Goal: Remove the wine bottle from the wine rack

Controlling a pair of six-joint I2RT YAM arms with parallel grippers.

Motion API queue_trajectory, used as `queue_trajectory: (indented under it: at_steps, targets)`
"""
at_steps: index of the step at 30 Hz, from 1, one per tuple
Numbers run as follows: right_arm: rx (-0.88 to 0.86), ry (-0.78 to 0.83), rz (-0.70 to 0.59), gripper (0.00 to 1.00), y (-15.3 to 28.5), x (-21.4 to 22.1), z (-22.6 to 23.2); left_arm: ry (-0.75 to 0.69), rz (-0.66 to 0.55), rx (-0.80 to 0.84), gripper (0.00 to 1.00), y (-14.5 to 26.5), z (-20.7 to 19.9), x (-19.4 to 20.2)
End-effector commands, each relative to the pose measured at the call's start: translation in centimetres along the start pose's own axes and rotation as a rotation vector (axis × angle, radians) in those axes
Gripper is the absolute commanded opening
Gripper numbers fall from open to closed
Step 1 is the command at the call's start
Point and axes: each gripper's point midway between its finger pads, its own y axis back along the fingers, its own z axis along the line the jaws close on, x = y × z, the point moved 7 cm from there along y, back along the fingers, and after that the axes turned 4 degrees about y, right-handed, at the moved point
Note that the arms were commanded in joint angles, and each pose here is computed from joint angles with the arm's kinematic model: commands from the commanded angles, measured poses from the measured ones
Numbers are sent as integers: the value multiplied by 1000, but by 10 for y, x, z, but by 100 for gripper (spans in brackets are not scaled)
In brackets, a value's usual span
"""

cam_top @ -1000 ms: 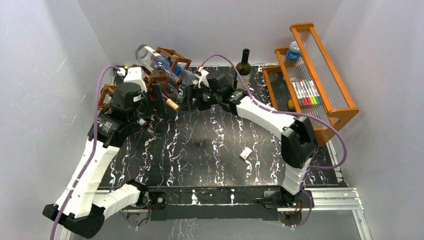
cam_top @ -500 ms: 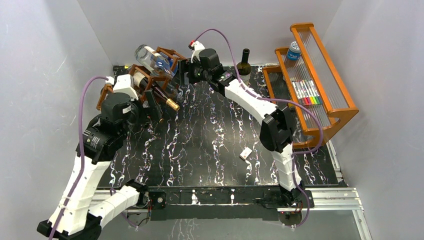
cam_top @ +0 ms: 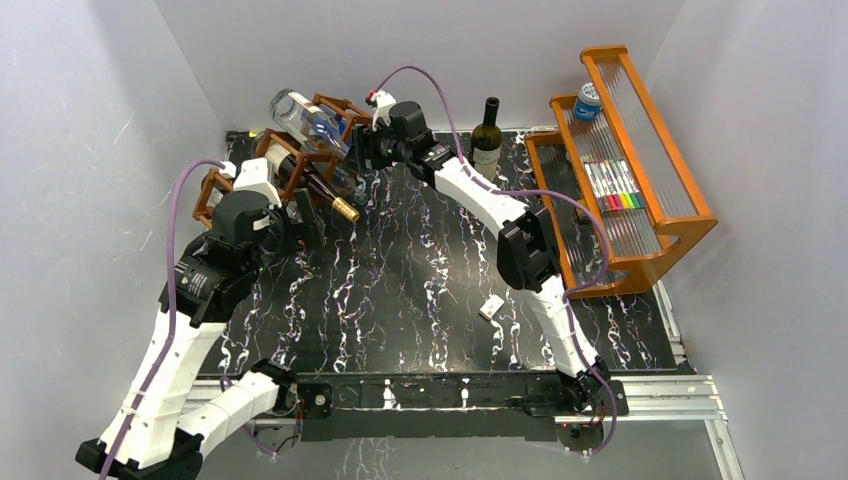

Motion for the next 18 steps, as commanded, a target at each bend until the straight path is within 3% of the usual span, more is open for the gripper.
queue_trajectory:
  at_steps: [1, 12, 18]
  targets:
    - [-107, 30, -118, 75, -5, -28, 17, -24, 7, -1, 98, 3, 1, -3]
    - [-223, -28, -162, 72, -30, -22, 22, -15, -12, -15, 98, 15, 5, -7]
    - [-238, -53, -190, 63, -36, -21, 21, -2, -18, -11, 98, 19, 6, -6]
